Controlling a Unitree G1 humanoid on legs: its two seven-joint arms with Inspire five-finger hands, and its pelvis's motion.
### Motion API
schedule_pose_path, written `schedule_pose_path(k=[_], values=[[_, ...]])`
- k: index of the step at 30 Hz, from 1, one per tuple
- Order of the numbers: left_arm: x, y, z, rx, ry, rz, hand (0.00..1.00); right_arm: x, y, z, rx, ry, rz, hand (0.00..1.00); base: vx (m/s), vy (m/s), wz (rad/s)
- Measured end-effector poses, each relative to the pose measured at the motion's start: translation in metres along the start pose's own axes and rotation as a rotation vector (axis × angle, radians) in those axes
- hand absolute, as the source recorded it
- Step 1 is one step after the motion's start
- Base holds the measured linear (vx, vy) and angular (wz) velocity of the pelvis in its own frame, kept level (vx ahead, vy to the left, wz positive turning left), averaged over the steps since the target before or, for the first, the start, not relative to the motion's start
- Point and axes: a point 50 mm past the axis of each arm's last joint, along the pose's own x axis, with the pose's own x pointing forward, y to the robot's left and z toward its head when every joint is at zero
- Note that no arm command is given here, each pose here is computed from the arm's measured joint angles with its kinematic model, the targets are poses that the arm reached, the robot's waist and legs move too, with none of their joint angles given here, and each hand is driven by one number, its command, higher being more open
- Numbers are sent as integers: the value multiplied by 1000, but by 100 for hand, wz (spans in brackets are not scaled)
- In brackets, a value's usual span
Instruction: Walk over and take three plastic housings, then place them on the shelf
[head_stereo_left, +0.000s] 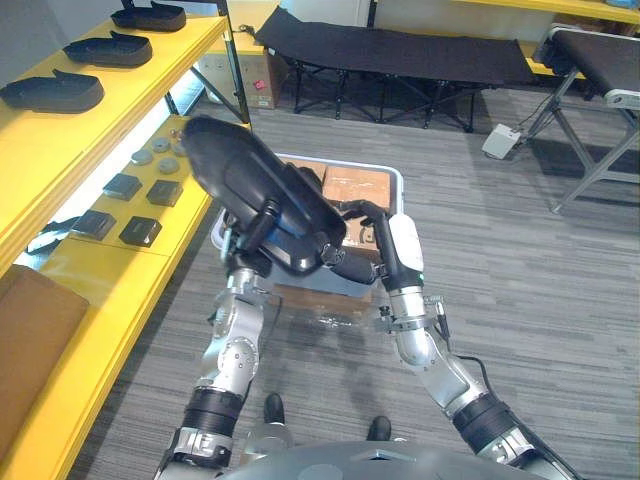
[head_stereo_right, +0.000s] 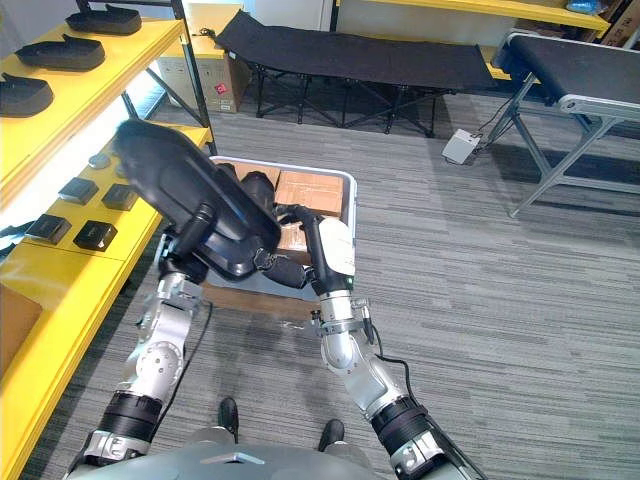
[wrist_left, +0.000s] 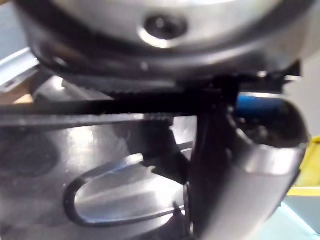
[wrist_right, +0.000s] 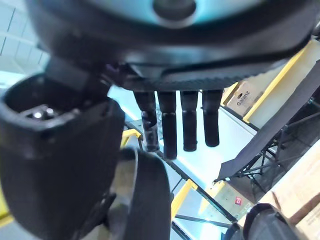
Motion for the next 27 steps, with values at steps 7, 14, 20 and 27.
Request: schedule_pose_path(k=[7,14,20,27], values=[[-30,18,35,576,-264,89,0,-9,-31,-13,227,201,-110,100,0,0,-2],[-58,42,36,786,-254,157,0,-54,-59,-40,463,468,-182,100,30,-4,-18],[-81,42,42,576,-256,169,0,-114,-58,-79,494,821,-186,100,28,-7,-6],[-84,34,57,524,-355,189,0,-99,-35,-74,487,817,-65,100,14,-5,5]])
